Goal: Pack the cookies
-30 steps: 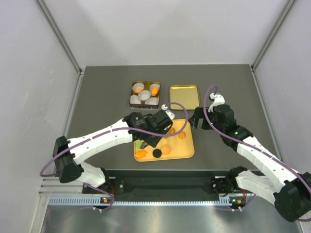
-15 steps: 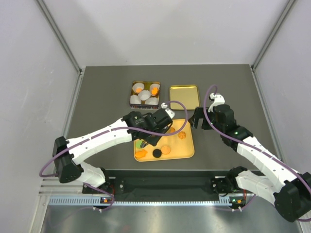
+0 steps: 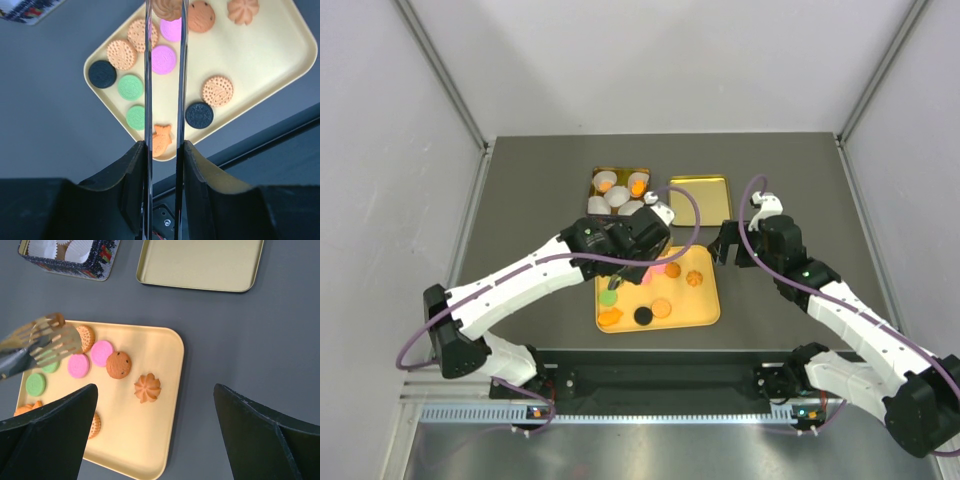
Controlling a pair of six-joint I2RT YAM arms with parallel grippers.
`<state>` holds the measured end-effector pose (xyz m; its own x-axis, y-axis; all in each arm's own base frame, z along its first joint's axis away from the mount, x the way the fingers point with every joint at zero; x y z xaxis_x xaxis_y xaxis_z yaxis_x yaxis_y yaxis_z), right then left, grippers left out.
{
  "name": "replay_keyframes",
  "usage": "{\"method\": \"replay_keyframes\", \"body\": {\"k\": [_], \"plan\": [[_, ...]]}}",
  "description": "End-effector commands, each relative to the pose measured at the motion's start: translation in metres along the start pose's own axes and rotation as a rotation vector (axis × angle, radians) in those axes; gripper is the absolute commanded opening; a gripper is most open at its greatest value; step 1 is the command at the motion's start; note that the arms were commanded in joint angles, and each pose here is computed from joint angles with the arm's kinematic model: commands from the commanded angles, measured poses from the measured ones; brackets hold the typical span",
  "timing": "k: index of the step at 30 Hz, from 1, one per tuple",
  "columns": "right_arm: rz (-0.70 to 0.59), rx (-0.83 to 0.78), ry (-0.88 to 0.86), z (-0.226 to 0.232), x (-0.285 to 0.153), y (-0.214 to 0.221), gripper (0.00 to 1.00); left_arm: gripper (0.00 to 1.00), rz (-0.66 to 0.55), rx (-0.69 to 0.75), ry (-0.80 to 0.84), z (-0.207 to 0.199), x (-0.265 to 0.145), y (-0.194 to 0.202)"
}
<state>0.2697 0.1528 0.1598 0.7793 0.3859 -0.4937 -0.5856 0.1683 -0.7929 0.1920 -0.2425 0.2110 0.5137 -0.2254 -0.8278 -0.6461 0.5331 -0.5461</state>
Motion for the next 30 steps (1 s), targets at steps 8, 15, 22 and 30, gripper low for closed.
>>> {"method": "replay_keyframes", "body": {"k": [8, 15, 22, 30], "plan": [[-0.039, -0.012, -0.001, -0.001, -0.001, -0.010, 1.00, 0.34, -0.188, -0.161, -0.135, 0.058, -0.007, -0.070], [-0.041, -0.009, -0.005, 0.000, -0.001, -0.010, 1.00, 0.34, -0.190, -0.278, -0.237, 0.116, 0.028, -0.092], [-0.034, -0.009, -0.009, 0.000, -0.001, -0.008, 1.00, 0.34, -0.187, -0.318, -0.272, 0.143, 0.059, -0.113], [-0.038, -0.009, -0.011, 0.001, -0.001, -0.010, 1.00, 0.34, -0.118, -0.305, -0.333, 0.154, 0.089, -0.106]]}}
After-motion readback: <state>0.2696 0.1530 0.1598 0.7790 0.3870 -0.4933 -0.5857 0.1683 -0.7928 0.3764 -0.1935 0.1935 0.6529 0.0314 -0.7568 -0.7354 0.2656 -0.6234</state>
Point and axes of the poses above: each gripper's point midway between its finger pads, its own x axis out along the fingers, its own z axis along the line the jaws close on, y = z × x, the point moved 1 cm from there along -x, back along the fingers, and after that the axes turned 2 degrees about x, right-handed, at the moved point
